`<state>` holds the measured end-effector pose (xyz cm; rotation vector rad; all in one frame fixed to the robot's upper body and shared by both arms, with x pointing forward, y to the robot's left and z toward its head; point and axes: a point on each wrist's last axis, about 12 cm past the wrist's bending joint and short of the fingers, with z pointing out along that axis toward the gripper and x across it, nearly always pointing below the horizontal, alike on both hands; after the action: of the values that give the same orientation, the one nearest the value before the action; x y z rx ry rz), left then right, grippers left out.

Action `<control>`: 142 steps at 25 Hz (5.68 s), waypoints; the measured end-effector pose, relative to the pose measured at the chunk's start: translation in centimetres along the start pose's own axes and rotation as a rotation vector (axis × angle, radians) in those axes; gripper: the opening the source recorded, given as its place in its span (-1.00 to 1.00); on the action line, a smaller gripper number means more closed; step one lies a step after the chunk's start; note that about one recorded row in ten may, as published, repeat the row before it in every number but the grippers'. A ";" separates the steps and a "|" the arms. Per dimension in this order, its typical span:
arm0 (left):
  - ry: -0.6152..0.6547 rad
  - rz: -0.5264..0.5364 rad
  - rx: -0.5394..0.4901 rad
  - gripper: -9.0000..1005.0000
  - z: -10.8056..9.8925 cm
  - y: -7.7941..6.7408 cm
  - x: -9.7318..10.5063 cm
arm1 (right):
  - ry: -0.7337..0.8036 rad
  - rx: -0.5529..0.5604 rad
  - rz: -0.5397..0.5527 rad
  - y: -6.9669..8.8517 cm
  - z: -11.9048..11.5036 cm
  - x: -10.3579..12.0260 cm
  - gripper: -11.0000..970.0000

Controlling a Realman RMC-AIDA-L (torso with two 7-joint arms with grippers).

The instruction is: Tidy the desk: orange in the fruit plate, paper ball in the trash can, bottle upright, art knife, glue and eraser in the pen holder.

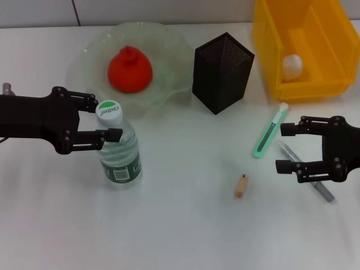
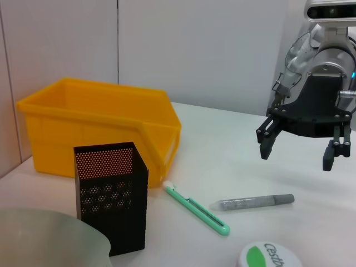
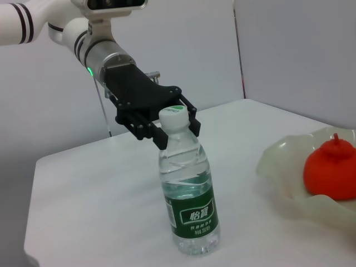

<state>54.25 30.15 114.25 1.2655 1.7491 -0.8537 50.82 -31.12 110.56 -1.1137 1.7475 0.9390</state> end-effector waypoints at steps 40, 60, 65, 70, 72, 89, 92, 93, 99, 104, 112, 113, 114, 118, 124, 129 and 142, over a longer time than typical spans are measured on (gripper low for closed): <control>-0.046 0.055 -0.106 -0.09 -0.8 1.5 -0.9 | -0.020 0.024 0.018 -0.3 -0.3 -0.2 0.71; -0.039 0.008 -0.227 -0.09 -1.5 2.8 -0.4 | -0.030 0.032 0.023 -0.3 -0.4 -0.2 0.71; -0.054 -0.022 -0.254 -0.09 -2.1 2.9 -0.2 | -0.030 0.031 0.023 -0.3 -0.3 -0.2 0.71; -0.077 -0.056 -0.295 -0.09 -2.8 3.1 0.0 | -0.031 0.030 0.021 -0.3 -0.3 -0.3 0.70; -0.080 -0.067 -0.297 -0.09 -2.9 3.2 0.1 | -0.031 0.031 0.021 -0.3 -0.3 -0.3 0.70; -0.087 -0.100 -0.301 -0.09 -2.4 3.1 0.8 | -0.030 0.032 0.021 -0.3 -0.3 -0.3 0.70; -0.087 -0.102 -0.302 -0.09 -2.3 3.1 0.8 | -0.030 0.032 0.021 -0.3 -0.3 -0.3 0.70; -0.087 -0.103 -0.302 -0.09 -2.3 3.1 0.8 | -0.030 0.032 0.021 -0.3 -0.3 -0.3 0.70; -0.093 -0.124 -0.312 -0.07 -2.1 3.1 1.0 | -0.030 0.031 0.021 -0.3 -0.3 -0.3 0.70; -0.097 -0.129 -0.314 -0.01 -2.1 3.0 1.0 | -0.031 0.030 0.020 -0.3 -0.3 -0.3 0.70; -0.109 -0.125 -0.304 0.32 -2.1 2.9 0.9 | -0.031 0.030 0.020 -0.3 -0.3 -0.3 0.70; -0.124 -0.122 -0.294 0.37 -2.1 2.8 0.7 | -0.031 0.030 0.020 -0.3 -0.3 -0.3 0.70; -0.142 -0.120 -0.282 0.42 -2.2 2.7 0.4 | -0.031 0.030 0.020 -0.3 -0.3 -0.3 0.70; -0.307 -0.128 -0.220 0.54 -4.0 1.8 -1.2 | -0.031 0.031 0.020 -0.3 -0.3 -0.3 0.70; -0.557 -0.098 -0.051 0.59 -6.2 -1.0 -2.0 | -0.033 0.030 0.014 -0.5 -0.1 -0.5 0.70; -0.545 -0.106 0.102 0.59 -2.3 -3.0 -0.5 | -0.040 0.021 0.010 -0.7 0.3 -0.8 0.70; -0.407 -0.069 0.032 0.59 6.1 -6.1 6.8 | -0.052 -0.002 0.043 -1.3 1.0 -1.9 0.70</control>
<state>48.50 26.11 105.83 0.9718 1.4624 -1.0978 52.78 -30.07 111.73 -1.0479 1.7340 0.9875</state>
